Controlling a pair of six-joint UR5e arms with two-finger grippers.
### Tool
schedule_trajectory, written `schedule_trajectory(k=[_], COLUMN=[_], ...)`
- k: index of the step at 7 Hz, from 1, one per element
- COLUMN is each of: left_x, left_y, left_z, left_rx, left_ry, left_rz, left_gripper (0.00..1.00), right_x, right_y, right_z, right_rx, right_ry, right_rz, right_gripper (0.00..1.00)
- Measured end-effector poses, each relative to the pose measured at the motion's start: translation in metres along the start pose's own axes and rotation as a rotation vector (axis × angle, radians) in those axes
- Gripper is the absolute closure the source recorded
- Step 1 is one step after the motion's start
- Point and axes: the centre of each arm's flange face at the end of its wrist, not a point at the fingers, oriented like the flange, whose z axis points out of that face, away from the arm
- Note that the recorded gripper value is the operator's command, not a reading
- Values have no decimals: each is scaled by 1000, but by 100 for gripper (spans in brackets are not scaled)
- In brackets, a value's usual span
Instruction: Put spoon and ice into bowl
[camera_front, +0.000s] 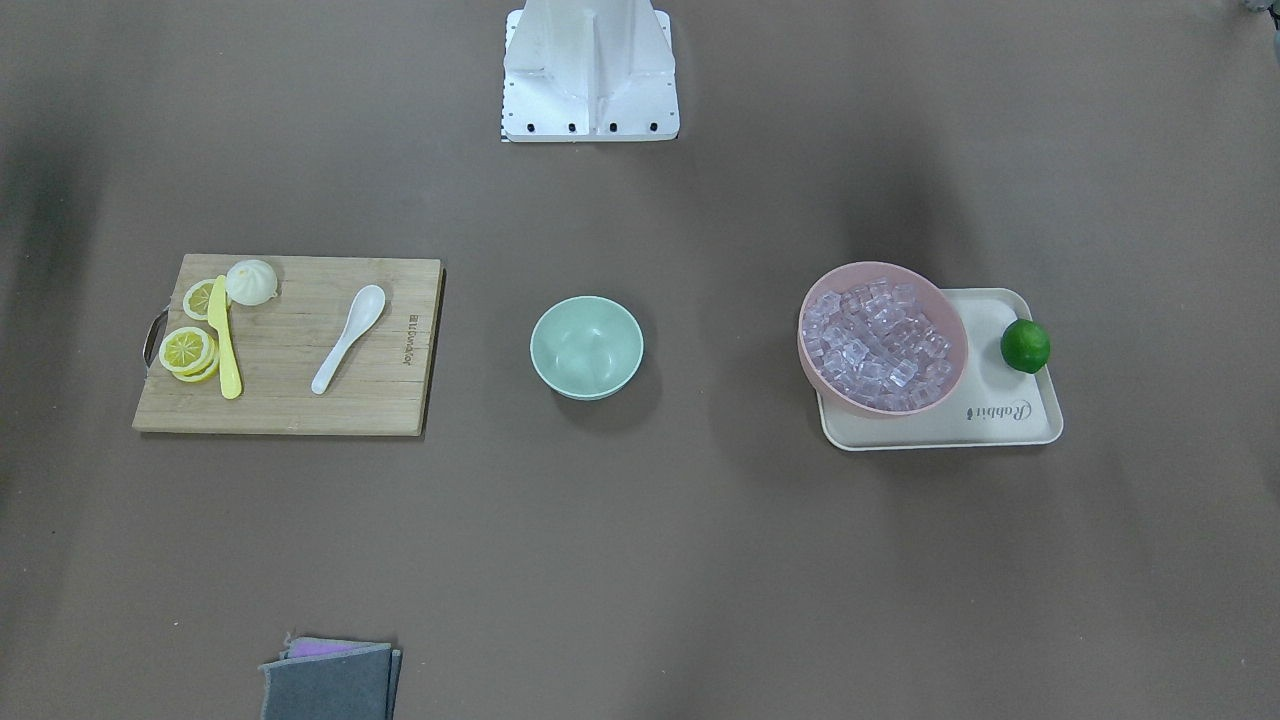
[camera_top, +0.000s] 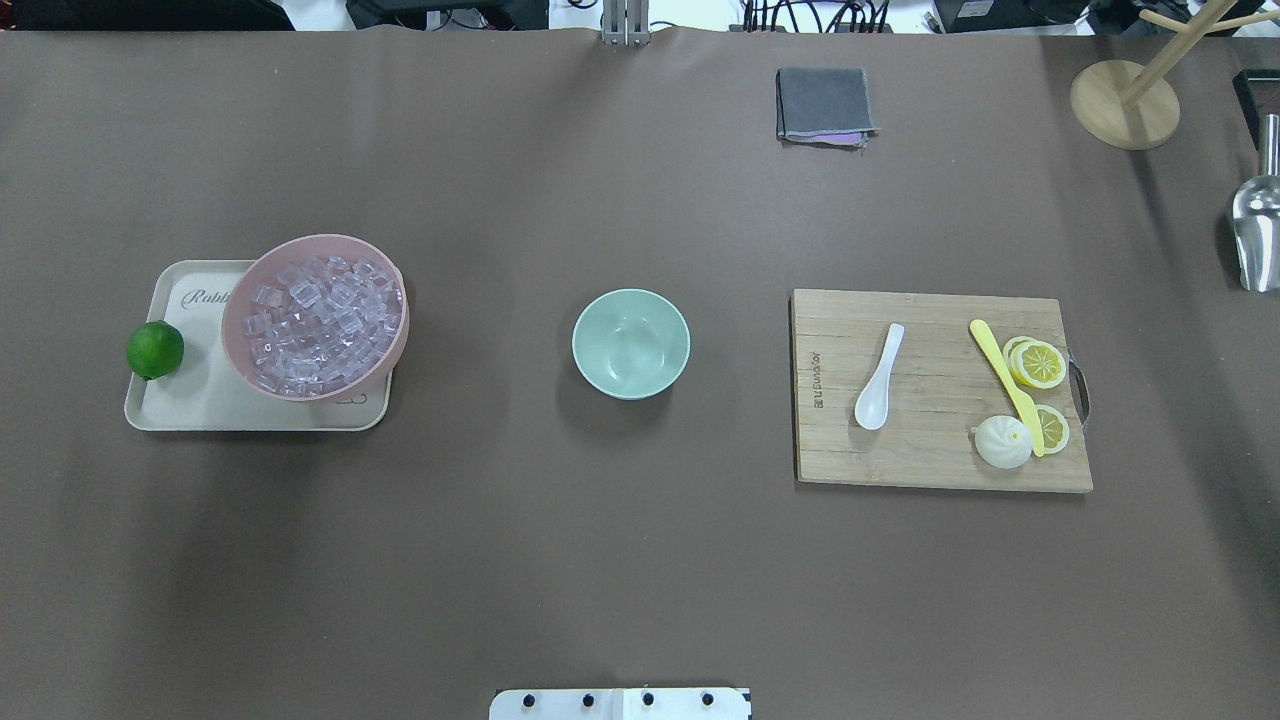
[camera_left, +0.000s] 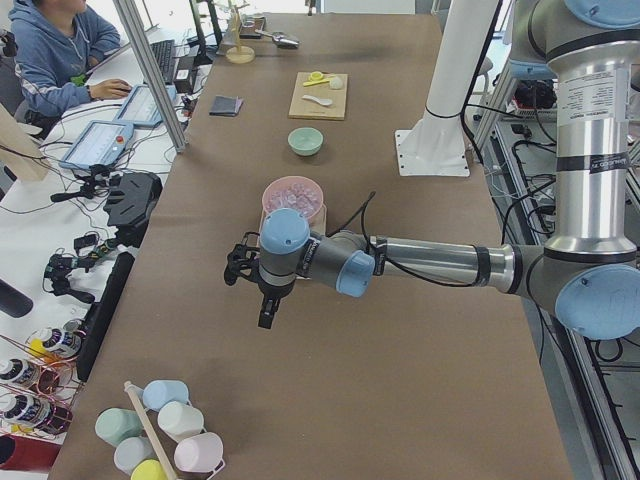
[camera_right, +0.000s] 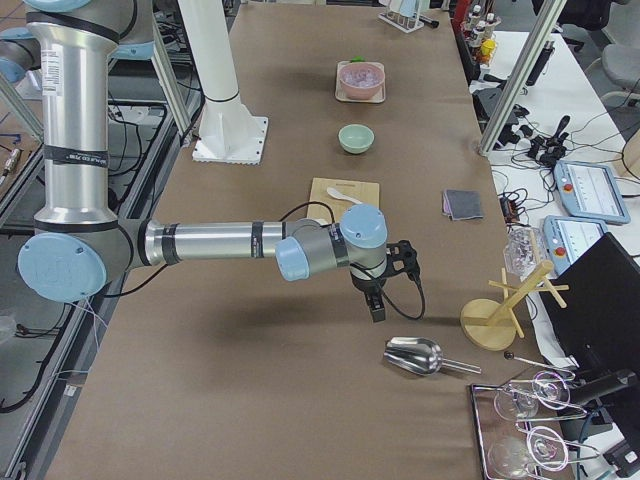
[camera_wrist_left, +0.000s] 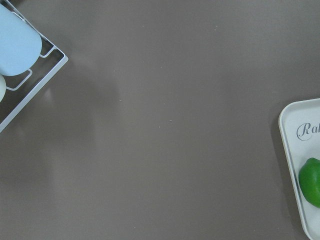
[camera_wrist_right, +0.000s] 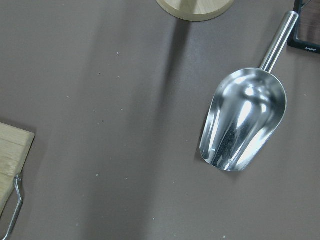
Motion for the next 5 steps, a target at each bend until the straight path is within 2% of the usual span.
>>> schedule_trajectory(k=[2,4,5], left_x=[1,5,7], left_y=[0,1,0], left_z=[0,1,2], left_rx=[2,-6,-10], left_ry=[9,36,43], left_rz=[-2,-3,-2], left_gripper=[2,2,2], right_x=[-20,-93,-134], right_y=[-9,-37,-54], right_z=[5,20,28], right_rx=[8,49,53], right_ry=[-21,-88,-128], right_rz=[55,175,228], right_gripper=[0,1,2])
